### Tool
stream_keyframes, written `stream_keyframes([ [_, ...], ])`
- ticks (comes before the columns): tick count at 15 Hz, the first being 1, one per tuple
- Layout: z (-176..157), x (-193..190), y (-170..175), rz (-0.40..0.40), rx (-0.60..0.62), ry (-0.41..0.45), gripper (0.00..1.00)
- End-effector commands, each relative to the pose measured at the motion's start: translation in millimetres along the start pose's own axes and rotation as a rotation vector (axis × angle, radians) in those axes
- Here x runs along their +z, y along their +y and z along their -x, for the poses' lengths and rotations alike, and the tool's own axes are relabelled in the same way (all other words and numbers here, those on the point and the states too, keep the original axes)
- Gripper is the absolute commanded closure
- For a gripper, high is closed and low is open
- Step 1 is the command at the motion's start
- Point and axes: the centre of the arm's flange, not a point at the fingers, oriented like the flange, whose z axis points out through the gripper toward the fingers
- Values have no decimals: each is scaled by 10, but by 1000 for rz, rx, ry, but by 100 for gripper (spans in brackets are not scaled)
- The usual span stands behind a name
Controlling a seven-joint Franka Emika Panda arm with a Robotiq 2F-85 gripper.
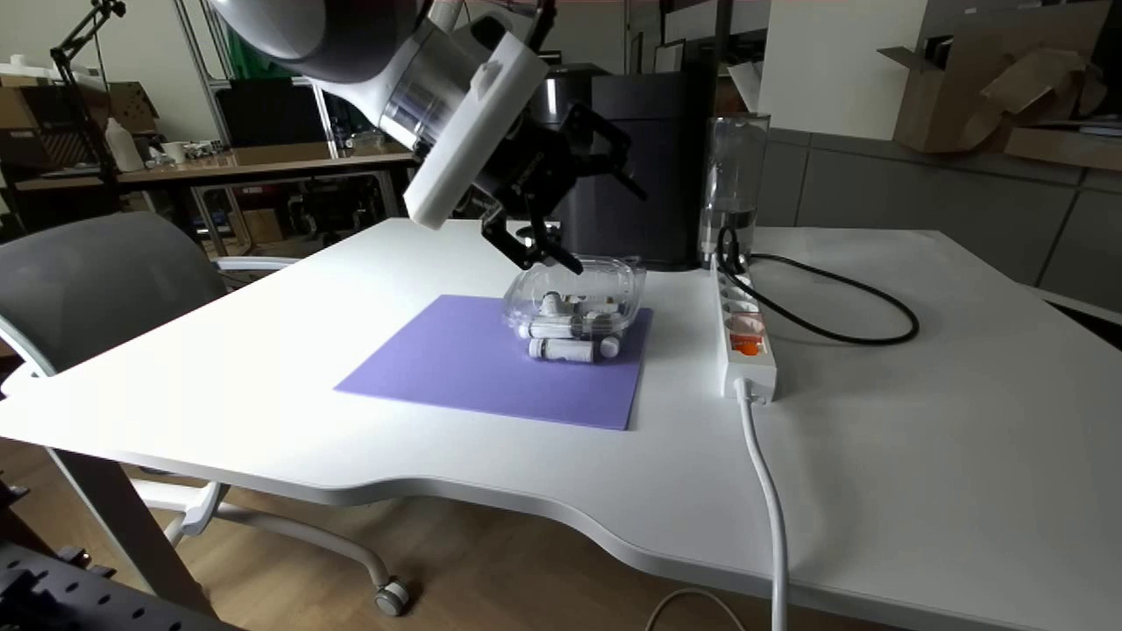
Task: Close the lid of the clear bowl
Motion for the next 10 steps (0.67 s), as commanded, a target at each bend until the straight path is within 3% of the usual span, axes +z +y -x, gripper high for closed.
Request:
stream_keyframes([
  [1, 176, 150, 140, -100, 70, -14, 0],
  [4, 234, 20, 255, -296, 69, 68, 0],
  [5, 175, 95, 121, -218, 65, 40, 0],
  [7, 202, 81, 174, -275, 70, 67, 0],
  [10, 203, 74, 176, -283, 69, 72, 0],
])
